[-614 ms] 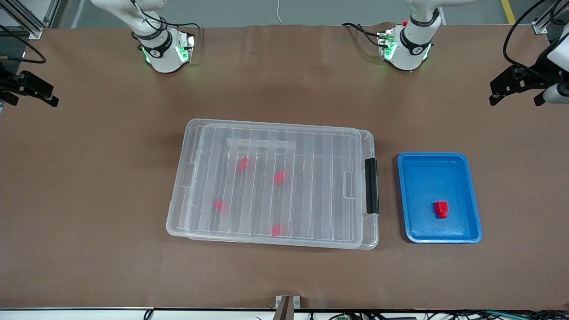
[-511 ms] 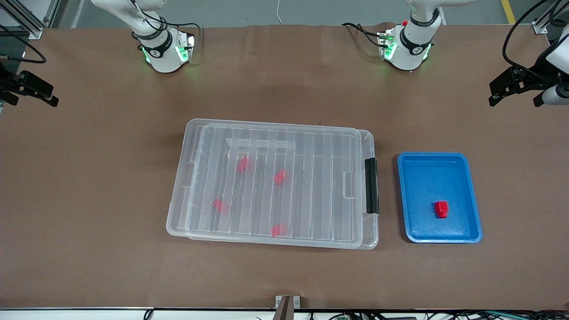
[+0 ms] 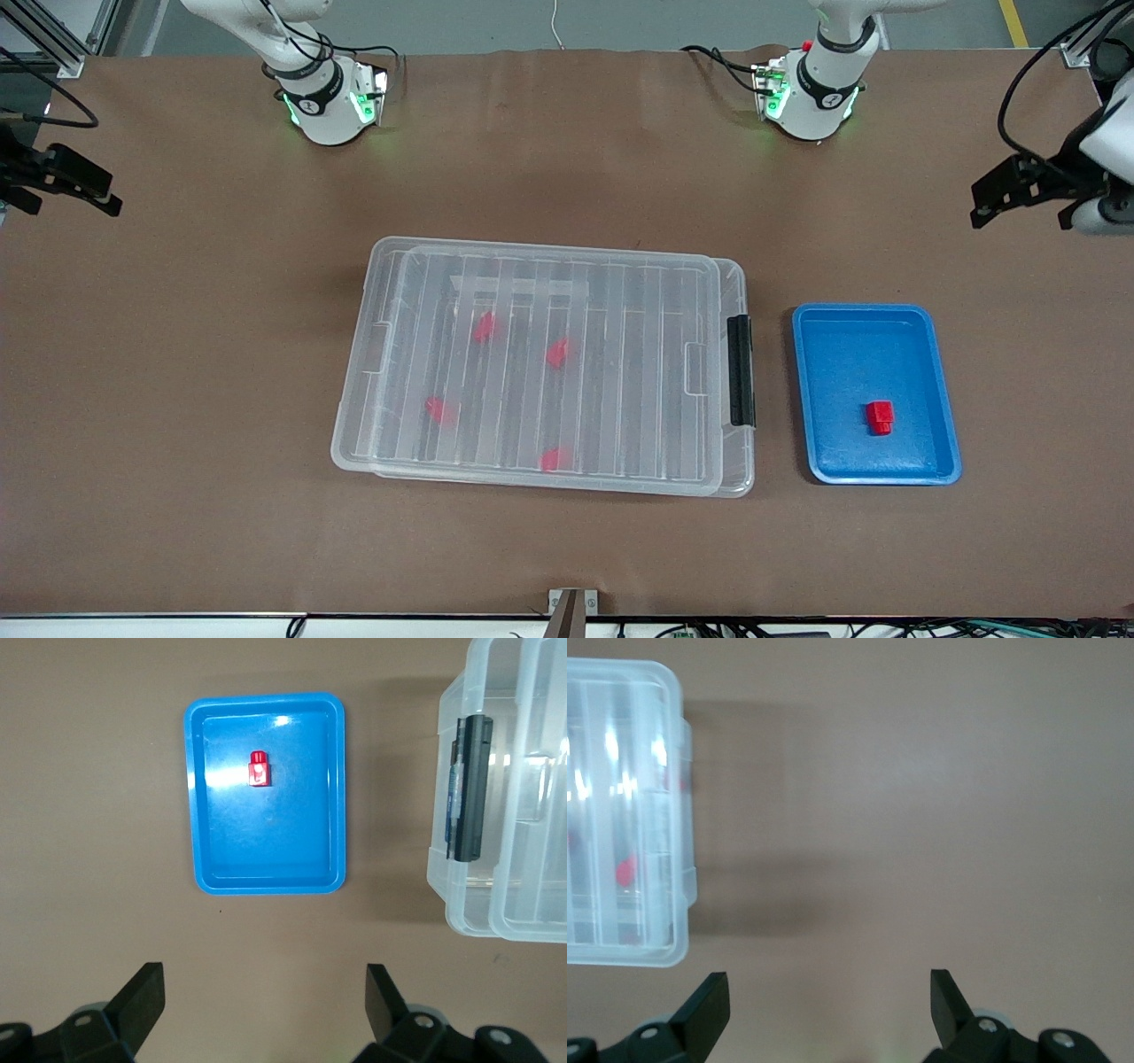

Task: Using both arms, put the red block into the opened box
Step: 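Lower the left gripper onto the red block while the right gripper reaches the box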

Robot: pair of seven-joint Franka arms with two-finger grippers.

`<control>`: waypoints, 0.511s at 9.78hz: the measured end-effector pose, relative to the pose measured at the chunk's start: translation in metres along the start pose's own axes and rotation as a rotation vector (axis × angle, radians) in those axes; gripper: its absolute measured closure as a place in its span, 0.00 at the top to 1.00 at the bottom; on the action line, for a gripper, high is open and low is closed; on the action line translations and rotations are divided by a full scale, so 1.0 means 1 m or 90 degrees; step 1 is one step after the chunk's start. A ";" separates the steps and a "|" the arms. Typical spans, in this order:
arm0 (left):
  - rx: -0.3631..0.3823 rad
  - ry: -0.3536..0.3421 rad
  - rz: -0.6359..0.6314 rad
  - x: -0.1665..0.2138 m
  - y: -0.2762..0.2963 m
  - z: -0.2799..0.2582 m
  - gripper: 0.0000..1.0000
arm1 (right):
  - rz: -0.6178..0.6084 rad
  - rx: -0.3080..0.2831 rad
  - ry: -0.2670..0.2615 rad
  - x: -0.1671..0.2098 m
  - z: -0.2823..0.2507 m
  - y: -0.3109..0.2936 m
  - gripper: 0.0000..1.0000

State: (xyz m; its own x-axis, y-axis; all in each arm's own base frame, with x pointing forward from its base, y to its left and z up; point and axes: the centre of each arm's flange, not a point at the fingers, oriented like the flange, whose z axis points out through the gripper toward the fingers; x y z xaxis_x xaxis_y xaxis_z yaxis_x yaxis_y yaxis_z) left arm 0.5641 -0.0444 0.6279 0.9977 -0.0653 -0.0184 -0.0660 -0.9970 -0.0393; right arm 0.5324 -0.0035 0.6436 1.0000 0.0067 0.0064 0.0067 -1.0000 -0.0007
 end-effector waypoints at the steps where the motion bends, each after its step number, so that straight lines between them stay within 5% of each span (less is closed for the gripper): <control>1: -0.003 -0.010 -0.001 0.023 -0.002 0.032 1.00 | -0.035 0.000 -0.001 0.016 0.021 -0.032 1.00; 5: 0.002 0.015 -0.013 0.081 -0.021 0.170 1.00 | -0.083 0.013 -0.053 0.082 0.168 -0.126 1.00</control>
State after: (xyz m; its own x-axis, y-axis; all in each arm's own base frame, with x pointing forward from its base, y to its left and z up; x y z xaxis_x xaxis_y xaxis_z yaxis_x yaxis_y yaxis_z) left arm 0.6436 -0.0221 0.4571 0.9989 -0.0456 0.0062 -0.0453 -0.9981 -0.0419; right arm 0.6148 0.1231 0.4757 0.9876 0.1375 -0.0760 0.1359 -0.9904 -0.0253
